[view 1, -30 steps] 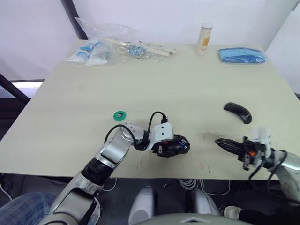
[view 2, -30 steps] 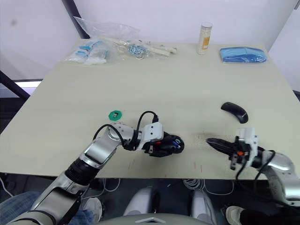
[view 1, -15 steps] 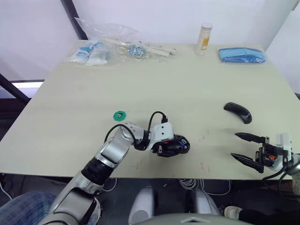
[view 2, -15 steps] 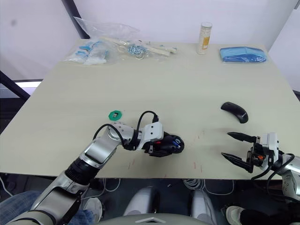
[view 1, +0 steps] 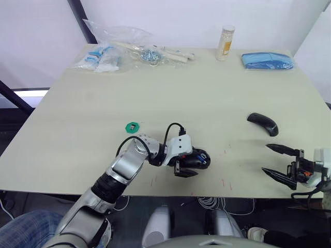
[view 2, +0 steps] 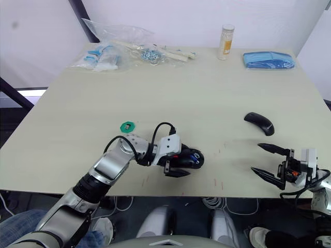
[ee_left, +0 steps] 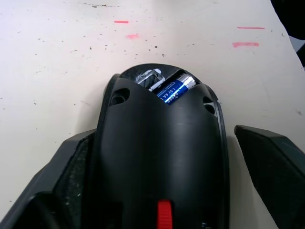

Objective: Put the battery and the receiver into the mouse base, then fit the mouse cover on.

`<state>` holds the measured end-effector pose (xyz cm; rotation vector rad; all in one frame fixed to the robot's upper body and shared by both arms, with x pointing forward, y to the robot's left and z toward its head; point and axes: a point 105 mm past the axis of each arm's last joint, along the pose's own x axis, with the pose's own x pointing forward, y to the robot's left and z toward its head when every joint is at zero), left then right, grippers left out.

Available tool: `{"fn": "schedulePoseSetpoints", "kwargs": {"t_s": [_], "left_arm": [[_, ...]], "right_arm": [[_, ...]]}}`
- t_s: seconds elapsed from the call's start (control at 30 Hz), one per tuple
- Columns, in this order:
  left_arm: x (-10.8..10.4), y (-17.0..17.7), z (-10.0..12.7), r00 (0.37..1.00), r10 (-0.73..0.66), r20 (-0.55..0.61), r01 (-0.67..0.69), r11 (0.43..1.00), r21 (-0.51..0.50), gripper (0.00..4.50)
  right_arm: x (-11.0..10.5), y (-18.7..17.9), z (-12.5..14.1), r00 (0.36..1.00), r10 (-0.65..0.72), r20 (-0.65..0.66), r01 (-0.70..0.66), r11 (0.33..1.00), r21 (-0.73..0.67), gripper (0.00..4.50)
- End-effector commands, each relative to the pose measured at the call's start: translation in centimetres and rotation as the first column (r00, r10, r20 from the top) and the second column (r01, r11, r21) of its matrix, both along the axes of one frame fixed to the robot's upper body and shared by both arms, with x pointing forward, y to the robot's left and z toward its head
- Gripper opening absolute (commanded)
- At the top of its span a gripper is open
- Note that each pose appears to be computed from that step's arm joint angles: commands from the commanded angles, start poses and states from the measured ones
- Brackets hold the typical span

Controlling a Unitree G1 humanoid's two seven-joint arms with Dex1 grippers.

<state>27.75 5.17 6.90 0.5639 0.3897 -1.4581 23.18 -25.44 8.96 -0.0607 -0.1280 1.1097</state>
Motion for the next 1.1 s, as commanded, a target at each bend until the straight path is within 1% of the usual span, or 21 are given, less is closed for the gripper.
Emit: {"fn": "schedulePoseSetpoints", "kwargs": {"t_s": [0.03, 0.17, 0.3, 0.4, 0.53, 0.57, 0.6, 0.63, 0.67, 0.7, 0.73, 0.83, 0.87, 0.9, 0.93, 0.97, 1.0, 1.1], "left_arm": [[0.1, -0.6, 2.0, 1.0, -0.017, 0.024, 0.019, 0.997, -0.071, 4.38], [0.0, -0.6, 4.5, 0.997, -0.037, 0.062, 0.043, 0.994, -0.103, 4.38], [-0.7, -0.6, 7.0, 0.995, -0.05, 0.085, 0.065, 0.981, -0.182, 4.38], [-0.2, 0.3, 8.2, 0.995, 0.04, 0.094, -0.016, 0.97, -0.243, 4.38], [0.9, 2.2, 8.2, 0.97, 0.23, 0.076, -0.196, 0.928, -0.317, 4.38], [1.4, 3.4, 8.0, 0.945, 0.322, 0.049, -0.286, 0.892, -0.35, 4.38], [2.3, 5.1, 7.8, 0.897, 0.441, 0.03, -0.398, 0.835, -0.379, 4.38], [2.8, 6.3, 7.6, 0.854, 0.519, 0.014, -0.472, 0.787, -0.396, 4.38], [3.4, 8.1, 7.3, 0.783, 0.622, 0.013, -0.563, 0.717, -0.41, 4.38], [3.7, 9.1, 7.1, 0.734, 0.679, 0.017, -0.612, 0.672, -0.416, 4.38], [3.9, 9.9, 7.0, 0.693, 0.721, 0.025, -0.647, 0.636, -0.42, 4.38], [4.2, 12.8, 6.9, 0.541, 0.838, 0.065, -0.743, 0.513, -0.429, 4.38], [4.2, 13.4, 6.9, 0.51, 0.857, 0.072, -0.758, 0.488, -0.432, 4.38], [4.4, 14.1, 6.9, 0.468, 0.881, 0.073, -0.779, 0.45, -0.436, 4.38], [4.8, 15.2, 6.8, 0.393, 0.915, 0.087, -0.81, 0.39, -0.437, 4.38], [5.0, 16.0, 6.7, 0.34, 0.935, 0.098, -0.829, 0.347, -0.438, 4.38], [5.1, 16.5, 6.5, 0.304, 0.947, 0.103, -0.843, 0.318, -0.435, 4.38], [5.2, 15.9, 5.7, 0.308, 0.946, 0.099, -0.857, 0.321, -0.403, 4.38]], "right_arm": [[0.0, -0.4, 0.8, 0.999, -0.006, 0.036, 0.006, 1.0, 0.016, 4.5], [0.0, -0.3, 0.9, 0.999, -0.002, 0.038, 0.001, 1.0, 0.025, 4.5], [0.1, 0.0, 1.1, 0.999, 0.007, 0.044, -0.009, 0.999, 0.032, 4.5], [0.2, 0.0, 1.2, 0.999, 0.009, 0.051, -0.011, 0.999, 0.037, 4.5], [0.4, 0.2, 1.4, 0.998, 0.014, 0.059, -0.017, 0.999, 0.042, 4.5], [0.4, 0.1, 1.5, 0.998, 0.014, 0.058, -0.017, 0.999, 0.042, 4.5], [0.4, 0.1, 1.5, 0.998, 0.011, 0.058, -0.014, 0.999, 0.044, 4.5], [0.5, 0.0, 1.5, 0.998, 0.008, 0.058, -0.011, 0.999, 0.046, 4.5], [0.6, -0.1, 1.5, 0.998, 0.002, 0.061, -0.005, 0.999, 0.05, 4.5], [0.6, -0.2, 1.5, 0.998, -0.002, 0.063, -0.002, 0.999, 0.053, 4.5], [0.6, -0.1, 1.5, 0.998, -0.002, 0.063, -0.001, 0.998, 0.055, 4.5], [0.6, -0.1, 1.3, 0.998, -0.001, 0.059, -0.002, 0.998, 0.055, 4.5], [0.6, -0.1, 1.3, 0.998, -0.001, 0.059, -0.002, 0.999, 0.054, 4.5], [0.6, -0.1, 1.3, 0.998, -0.001, 0.059, -0.002, 0.999, 0.054, 4.5], [0.6, -0.1, 1.3, 0.998, 0.001, 0.058, -0.004, 0.999, 0.052, 4.5], [0.6, 0.0, 1.3, 0.998, 0.003, 0.058, -0.006, 0.999, 0.051, 4.5], [0.6, 0.0, 1.2, 0.998, 0.006, 0.058, -0.009, 0.999, 0.049, 4.5], [0.8, 0.2, 1.3, 0.998, 0.013, 0.061, -0.016, 0.999, 0.046, 4.5]]}}
